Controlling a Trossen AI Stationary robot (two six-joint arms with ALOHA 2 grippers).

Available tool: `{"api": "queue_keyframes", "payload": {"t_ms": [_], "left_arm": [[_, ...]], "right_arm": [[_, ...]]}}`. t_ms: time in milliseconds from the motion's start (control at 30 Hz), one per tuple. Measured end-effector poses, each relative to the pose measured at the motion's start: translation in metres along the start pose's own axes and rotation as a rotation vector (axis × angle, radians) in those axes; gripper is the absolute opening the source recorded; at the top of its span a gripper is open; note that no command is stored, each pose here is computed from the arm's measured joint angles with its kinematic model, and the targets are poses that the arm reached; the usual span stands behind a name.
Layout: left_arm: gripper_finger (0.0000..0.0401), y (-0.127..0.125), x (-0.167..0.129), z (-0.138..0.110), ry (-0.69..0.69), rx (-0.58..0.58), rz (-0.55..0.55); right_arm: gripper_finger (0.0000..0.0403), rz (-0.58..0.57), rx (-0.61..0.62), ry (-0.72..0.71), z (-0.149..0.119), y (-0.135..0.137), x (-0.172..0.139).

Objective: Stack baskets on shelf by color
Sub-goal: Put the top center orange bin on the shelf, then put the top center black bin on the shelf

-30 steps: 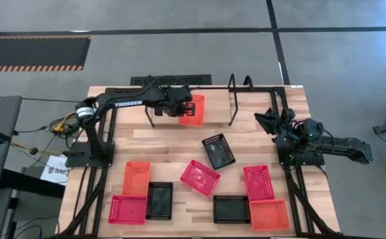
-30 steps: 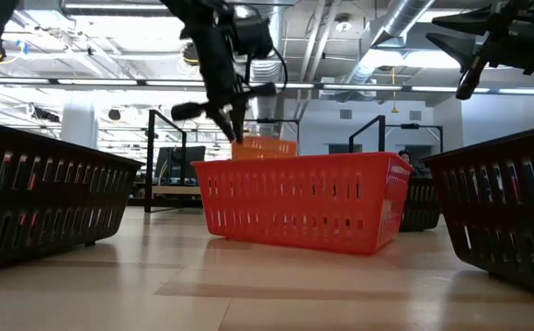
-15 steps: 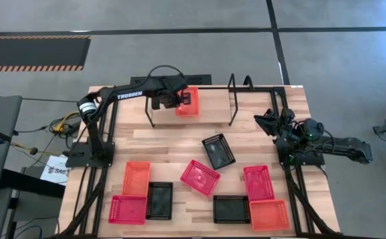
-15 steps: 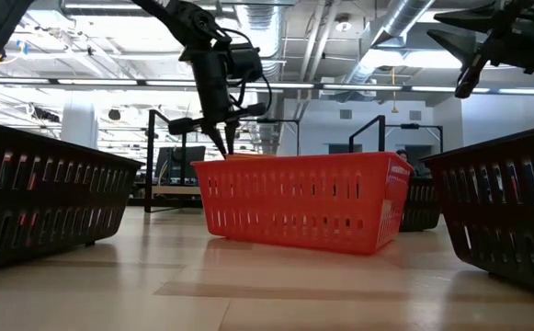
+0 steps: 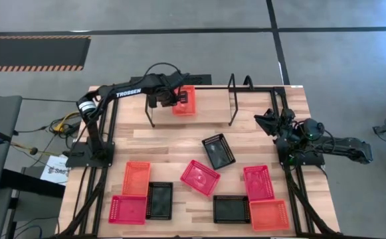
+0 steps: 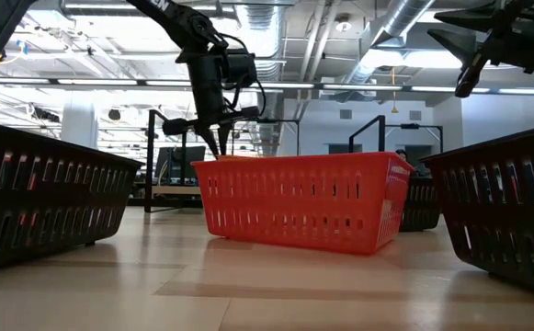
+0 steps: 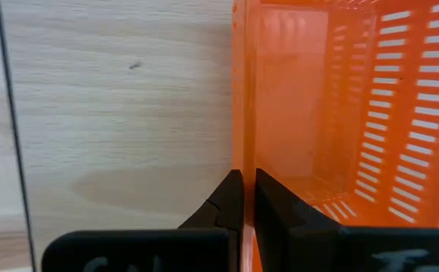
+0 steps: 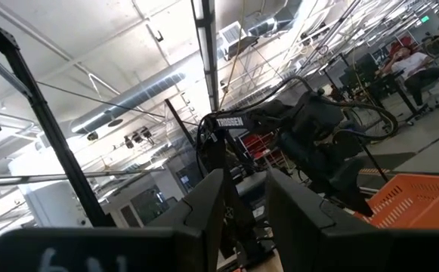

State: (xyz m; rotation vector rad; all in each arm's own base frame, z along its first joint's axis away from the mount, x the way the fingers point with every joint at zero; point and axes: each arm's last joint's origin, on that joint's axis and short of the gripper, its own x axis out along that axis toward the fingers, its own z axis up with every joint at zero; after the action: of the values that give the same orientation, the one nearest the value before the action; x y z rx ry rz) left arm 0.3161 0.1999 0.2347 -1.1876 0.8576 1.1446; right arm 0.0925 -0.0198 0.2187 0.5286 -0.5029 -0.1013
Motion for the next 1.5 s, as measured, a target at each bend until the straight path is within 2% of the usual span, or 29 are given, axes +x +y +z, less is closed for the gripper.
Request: {"api": "queue_keyframes", "payload": {"t_ms": [300,567,767,967,1100,1167,1233,1300,1333,1500], "left_arm": [[0.0016,-0.002,0.0,-0.004,-0.023,0.073,0.013],[0.0091,-0.005,-0.002,-0.004,-0.035,0.101,-0.002],[0.0139,-0.021,-0.02,0.002,-0.012,0.166,-0.131],[0.0151,-0.042,-0.057,0.008,-0.069,0.258,-0.24],[0.0151,-0.057,-0.088,0.002,-0.106,0.349,-0.305],[0.0151,-0.067,-0.108,-0.006,-0.128,0.424,-0.347],[0.0151,-0.076,-0.129,-0.019,-0.164,0.501,-0.38],[0.0151,-0.082,-0.15,-0.034,-0.216,0.567,-0.37],[0.015,-0.084,-0.161,-0.042,-0.252,0.592,-0.36],[0.0139,-0.079,-0.21,-0.082,-0.416,0.67,-0.222]], "right_arm": [[0.0123,0.006,-0.001,-0.009,0.001,0.001,0.0],[0.0123,0.03,-0.005,-0.011,0.002,0.002,0.0],[0.0123,0.029,-0.007,-0.01,0.002,0.002,0.0],[0.0123,0.027,-0.007,-0.007,0.001,0.002,0.0],[0.012,0.02,-0.007,0.005,0.0,0.001,0.0],[0.0104,-0.004,0.004,0.05,-0.003,-0.001,0.0],[0.0069,-0.026,0.021,0.134,-0.005,-0.001,0.003],[0.0024,-0.013,0.006,0.191,0.001,0.005,0.009],[0.0014,0.001,-0.025,0.205,0.008,0.009,0.013],[0.0006,-0.013,-0.157,0.34,0.038,0.032,0.037]]}}
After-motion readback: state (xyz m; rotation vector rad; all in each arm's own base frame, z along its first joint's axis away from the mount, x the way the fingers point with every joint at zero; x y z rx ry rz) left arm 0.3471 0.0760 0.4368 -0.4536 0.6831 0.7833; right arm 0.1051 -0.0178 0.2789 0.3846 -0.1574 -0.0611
